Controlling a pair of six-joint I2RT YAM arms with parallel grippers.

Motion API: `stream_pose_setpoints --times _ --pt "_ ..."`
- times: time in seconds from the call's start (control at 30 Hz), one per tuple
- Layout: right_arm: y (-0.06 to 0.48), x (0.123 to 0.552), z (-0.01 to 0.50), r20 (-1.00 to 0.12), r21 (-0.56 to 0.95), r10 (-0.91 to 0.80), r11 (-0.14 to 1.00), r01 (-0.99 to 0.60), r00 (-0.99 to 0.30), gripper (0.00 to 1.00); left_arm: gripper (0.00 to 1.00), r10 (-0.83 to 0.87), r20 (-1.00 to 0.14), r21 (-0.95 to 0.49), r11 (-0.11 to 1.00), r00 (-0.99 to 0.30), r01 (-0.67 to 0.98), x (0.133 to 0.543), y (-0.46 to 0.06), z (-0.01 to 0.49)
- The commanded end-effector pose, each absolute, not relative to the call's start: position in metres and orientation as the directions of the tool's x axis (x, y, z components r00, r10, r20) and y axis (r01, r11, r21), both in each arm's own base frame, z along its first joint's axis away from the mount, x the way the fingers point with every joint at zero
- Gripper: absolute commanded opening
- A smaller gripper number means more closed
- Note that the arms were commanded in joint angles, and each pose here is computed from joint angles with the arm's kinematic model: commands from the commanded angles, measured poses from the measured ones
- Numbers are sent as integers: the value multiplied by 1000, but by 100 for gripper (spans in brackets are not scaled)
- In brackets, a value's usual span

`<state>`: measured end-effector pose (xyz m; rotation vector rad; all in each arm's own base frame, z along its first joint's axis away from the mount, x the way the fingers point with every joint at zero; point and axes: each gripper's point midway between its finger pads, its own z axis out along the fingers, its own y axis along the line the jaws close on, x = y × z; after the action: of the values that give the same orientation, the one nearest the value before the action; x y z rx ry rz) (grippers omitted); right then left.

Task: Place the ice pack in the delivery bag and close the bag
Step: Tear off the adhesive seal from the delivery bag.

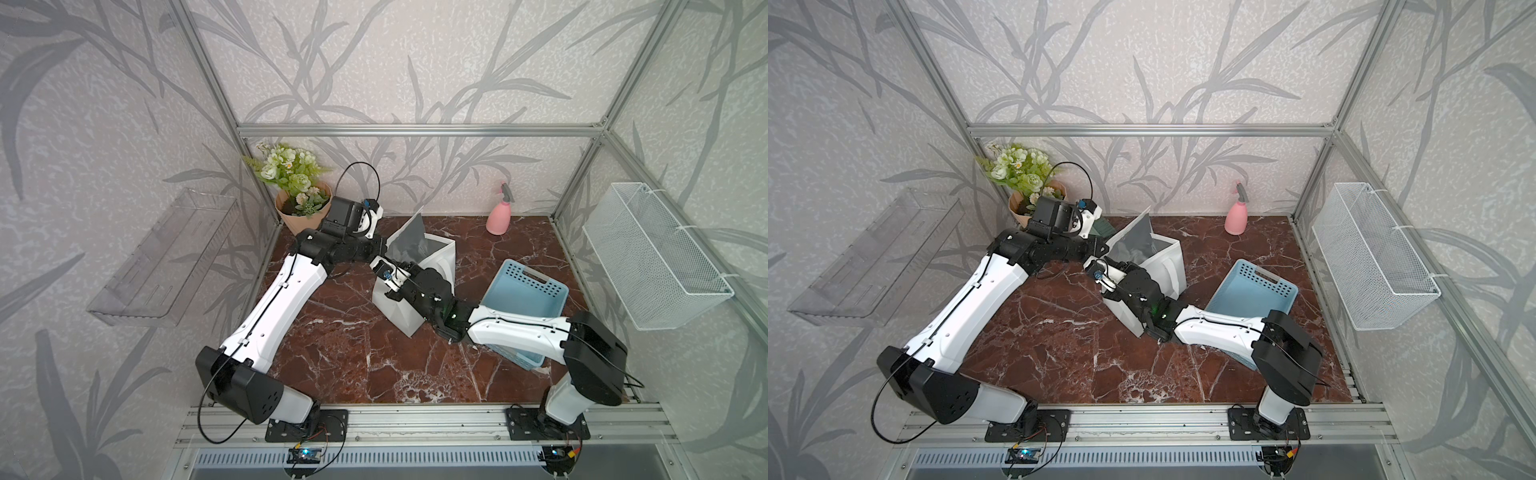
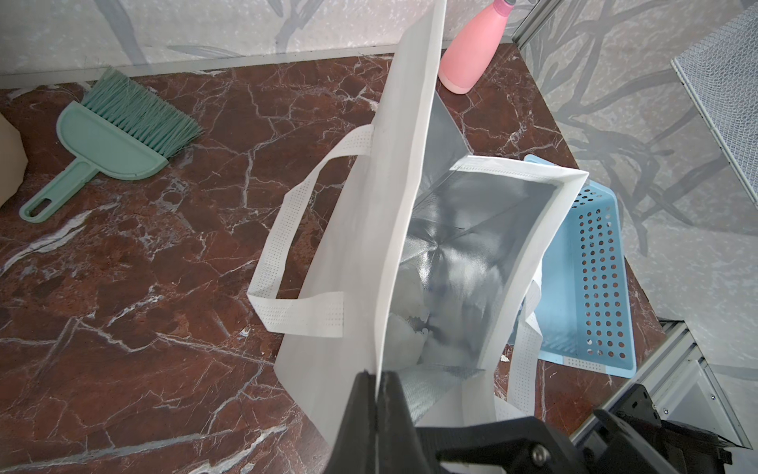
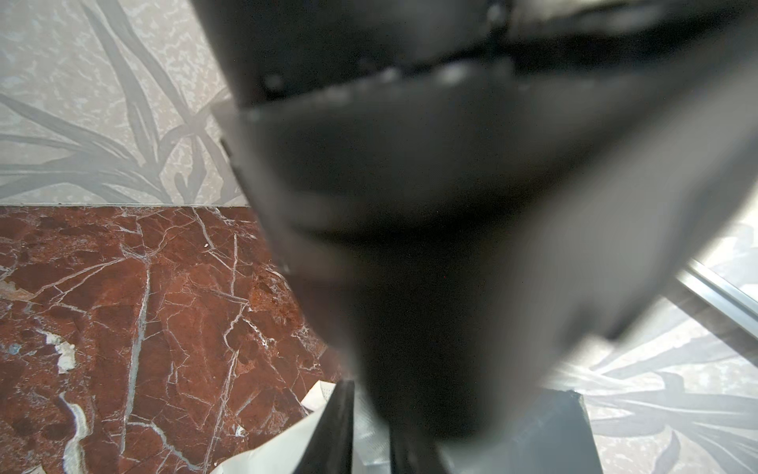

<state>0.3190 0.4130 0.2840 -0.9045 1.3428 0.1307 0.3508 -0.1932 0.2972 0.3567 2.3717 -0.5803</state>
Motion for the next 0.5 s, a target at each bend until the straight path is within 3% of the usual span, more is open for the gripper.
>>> stream_pose_setpoints --times 0.0,0.47 --pt "420 320 291 -875 -484 -388 677 -554 290 17 0 93 -662 -328 857 -744 398 350 -194 298" --pt "411 326 301 -875 -483 -381 721 -498 298 13 0 94 -659 -328 857 -746 397 349 -194 295"
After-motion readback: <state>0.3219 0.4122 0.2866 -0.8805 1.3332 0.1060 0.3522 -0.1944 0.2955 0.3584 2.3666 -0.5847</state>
